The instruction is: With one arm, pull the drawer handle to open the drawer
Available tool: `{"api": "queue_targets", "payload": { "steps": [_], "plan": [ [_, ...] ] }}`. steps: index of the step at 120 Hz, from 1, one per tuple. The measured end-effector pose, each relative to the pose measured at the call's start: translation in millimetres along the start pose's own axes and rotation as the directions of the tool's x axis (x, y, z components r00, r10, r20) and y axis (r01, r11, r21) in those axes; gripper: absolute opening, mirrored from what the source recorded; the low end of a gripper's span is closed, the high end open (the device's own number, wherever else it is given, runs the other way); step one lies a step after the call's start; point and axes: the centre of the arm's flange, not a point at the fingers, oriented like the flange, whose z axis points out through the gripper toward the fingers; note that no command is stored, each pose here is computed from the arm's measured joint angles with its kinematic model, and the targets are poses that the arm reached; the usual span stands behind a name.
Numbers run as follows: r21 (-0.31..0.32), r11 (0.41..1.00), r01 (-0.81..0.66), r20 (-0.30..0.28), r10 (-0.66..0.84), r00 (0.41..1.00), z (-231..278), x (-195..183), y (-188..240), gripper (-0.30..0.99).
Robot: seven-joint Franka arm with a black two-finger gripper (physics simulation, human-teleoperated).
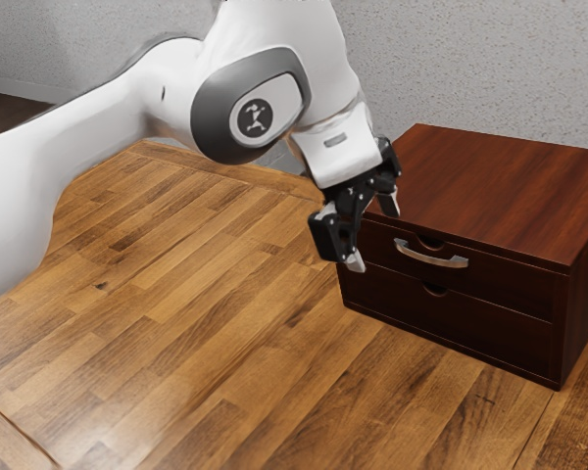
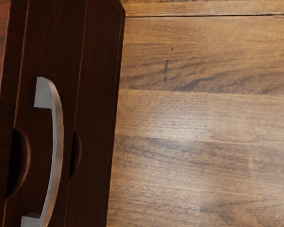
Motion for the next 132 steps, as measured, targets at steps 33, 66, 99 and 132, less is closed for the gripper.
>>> {"api": "queue_targets", "payload": {
  "steps": [33, 66, 99, 132],
  "plan": [
    [-0.004, 0.994, -0.107, -0.009, 0.107, 0.994, 30.4, 12.1, 0.7, 0.69],
    [0.029, 0.985, -0.171, -0.023, 0.172, 0.985, 51.9, 20.9, -5.1, 0.69],
    [0.045, 0.984, -0.171, -0.006, 0.171, 0.985, 66.7, 6.6, -8.2, 0.69],
    [0.070, 0.982, -0.174, 0.018, 0.173, 0.985, 79.0, 6.1, -7.7, 0.69]
  ]
}}
